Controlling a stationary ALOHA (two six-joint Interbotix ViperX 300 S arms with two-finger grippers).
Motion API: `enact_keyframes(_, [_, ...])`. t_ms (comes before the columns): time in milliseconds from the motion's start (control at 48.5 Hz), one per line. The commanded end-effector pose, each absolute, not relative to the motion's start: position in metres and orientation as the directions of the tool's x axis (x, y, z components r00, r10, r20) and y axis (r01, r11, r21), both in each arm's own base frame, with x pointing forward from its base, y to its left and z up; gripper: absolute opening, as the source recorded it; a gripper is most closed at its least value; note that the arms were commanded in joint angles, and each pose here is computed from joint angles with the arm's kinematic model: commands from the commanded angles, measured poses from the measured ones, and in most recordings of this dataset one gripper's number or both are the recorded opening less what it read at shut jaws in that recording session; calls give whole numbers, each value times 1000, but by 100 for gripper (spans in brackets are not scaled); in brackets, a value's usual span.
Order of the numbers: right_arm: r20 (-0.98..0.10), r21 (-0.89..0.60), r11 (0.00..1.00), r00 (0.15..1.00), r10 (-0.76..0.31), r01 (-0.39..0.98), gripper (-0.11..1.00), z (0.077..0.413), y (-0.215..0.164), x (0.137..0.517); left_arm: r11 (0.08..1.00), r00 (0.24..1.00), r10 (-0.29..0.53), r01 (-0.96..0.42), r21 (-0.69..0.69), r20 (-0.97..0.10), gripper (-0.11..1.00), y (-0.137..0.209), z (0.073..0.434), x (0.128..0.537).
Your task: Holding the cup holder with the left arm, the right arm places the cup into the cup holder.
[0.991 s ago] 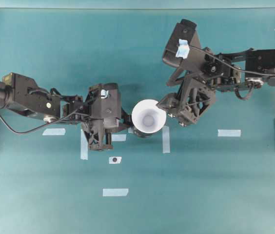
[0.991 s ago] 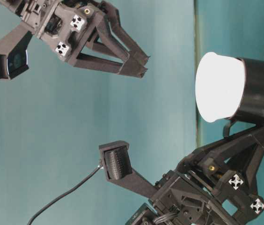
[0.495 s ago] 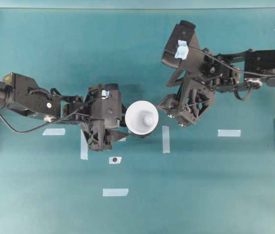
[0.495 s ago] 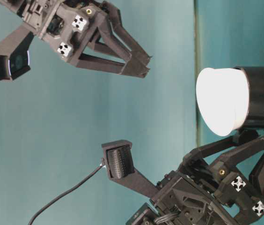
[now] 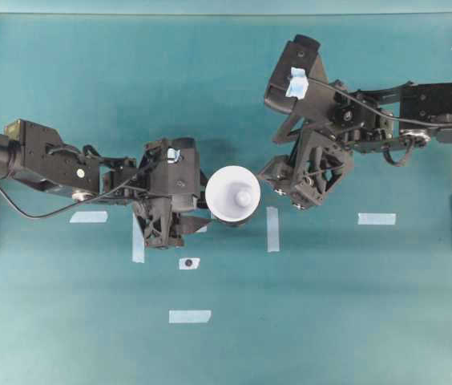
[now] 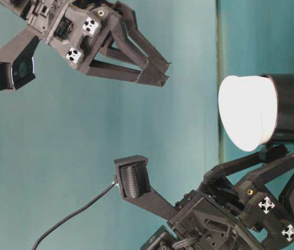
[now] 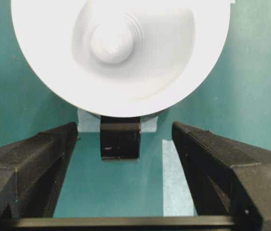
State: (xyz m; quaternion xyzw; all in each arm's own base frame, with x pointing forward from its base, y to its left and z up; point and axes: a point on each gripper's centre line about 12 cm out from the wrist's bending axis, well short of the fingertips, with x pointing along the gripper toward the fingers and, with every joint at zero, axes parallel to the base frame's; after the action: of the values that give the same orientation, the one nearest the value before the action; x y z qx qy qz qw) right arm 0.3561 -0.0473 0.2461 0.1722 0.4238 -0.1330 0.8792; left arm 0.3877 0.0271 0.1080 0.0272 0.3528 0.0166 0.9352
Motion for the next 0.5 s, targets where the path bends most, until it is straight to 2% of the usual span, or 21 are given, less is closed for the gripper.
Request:
enact_keyframes(0, [-769,204,904,633,-89,375,88,257,-46,356,998,786,51,-11,69,-616,92,27,127,393])
enact_keyframes(475, [-769,203,905,633,-89,374,88,257,-46,356,997,778,53,-11,70,-626,92,27,142,387])
